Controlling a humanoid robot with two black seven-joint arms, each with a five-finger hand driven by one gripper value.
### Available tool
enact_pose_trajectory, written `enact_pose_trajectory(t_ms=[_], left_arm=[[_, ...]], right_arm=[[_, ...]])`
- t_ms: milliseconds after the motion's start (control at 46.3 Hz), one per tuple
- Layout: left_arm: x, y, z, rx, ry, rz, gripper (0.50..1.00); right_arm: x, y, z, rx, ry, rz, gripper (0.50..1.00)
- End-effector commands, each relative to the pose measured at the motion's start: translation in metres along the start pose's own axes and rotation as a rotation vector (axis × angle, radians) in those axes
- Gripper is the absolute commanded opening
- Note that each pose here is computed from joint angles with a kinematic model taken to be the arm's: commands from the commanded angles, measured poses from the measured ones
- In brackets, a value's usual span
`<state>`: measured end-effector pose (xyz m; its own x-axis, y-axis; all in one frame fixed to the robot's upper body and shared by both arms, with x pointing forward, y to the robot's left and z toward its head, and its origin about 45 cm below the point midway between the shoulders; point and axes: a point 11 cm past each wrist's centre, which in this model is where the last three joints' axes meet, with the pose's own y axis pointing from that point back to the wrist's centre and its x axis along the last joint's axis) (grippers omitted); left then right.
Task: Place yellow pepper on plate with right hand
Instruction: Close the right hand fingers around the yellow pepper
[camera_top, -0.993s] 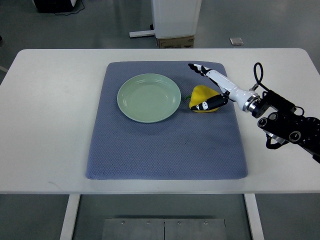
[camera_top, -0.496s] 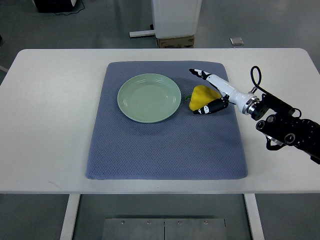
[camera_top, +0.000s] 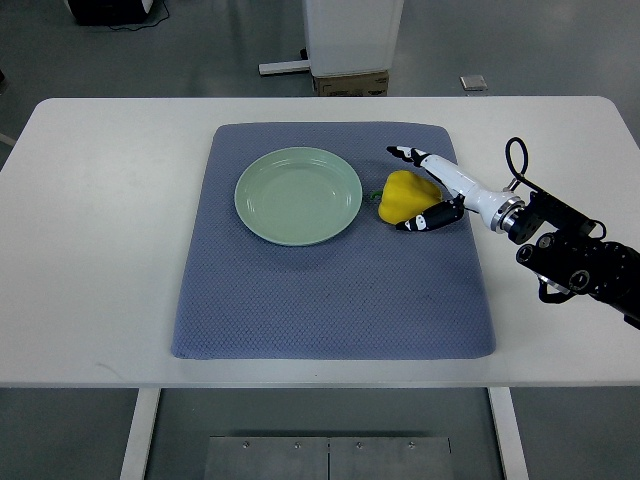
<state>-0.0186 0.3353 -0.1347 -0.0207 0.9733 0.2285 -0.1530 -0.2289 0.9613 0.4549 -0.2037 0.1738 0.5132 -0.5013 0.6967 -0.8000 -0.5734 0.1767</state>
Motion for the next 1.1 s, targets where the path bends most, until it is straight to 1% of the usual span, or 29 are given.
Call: enact_pose_trajectory(t_ms=[0,86,173,216,302,367,388,604,885,1079], left_arm=[[0.0,0.0,0.0,0.001,0.001,-0.002,1.0],[0.0,0.0,0.0,-0.001,0.0,0.0,1.0],[0.0,0.0,0.0,-0.001,0.0,0.0,1.0],[0.0,0.0,0.0,-0.001,-0.001,0.001,1.0],[0.0,0.0,0.0,-0.001,0.001,-0.002,1.0],[0.0,0.0,0.0,0.001,-0.001,0.001,1.0],[0.0,0.0,0.0,-0.001,-0.001,-0.002,1.0],[0.0,0.0,0.0,0.001,0.001,-0.002,1.0],[0.0,0.0,0.0,0.0,-0.001,-0.002,1.0],[0.0,0.0,0.0,0.001,0.0,0.0,1.0]], right_arm=[[-0.003,0.0,0.0,-0.001,-0.003,-0.003,0.858],[-0.003,0.0,0.0,0.0,-0.004,-0.004,0.807],[-0.006,0.0,0.001,-0.004,-0.007,-0.007,0.78],[-0.007,0.0,0.001,-0.003,-0.007,-0.009,0.749],[-0.008,0.0,0.001,-0.003,-0.005,-0.013,0.65],[-0.01,-0.001,0.0,-0.006,-0.006,-0.017,0.525],[-0.01,-0.001,0.001,-0.01,-0.008,-0.018,0.5],[-0.006,-0.003,-0.002,-0.003,-0.019,-0.006,0.5],[0.024,-0.011,-0.02,0.041,-0.025,0.051,0.5],[0.03,-0.018,-0.034,0.07,-0.027,0.054,0.5]])
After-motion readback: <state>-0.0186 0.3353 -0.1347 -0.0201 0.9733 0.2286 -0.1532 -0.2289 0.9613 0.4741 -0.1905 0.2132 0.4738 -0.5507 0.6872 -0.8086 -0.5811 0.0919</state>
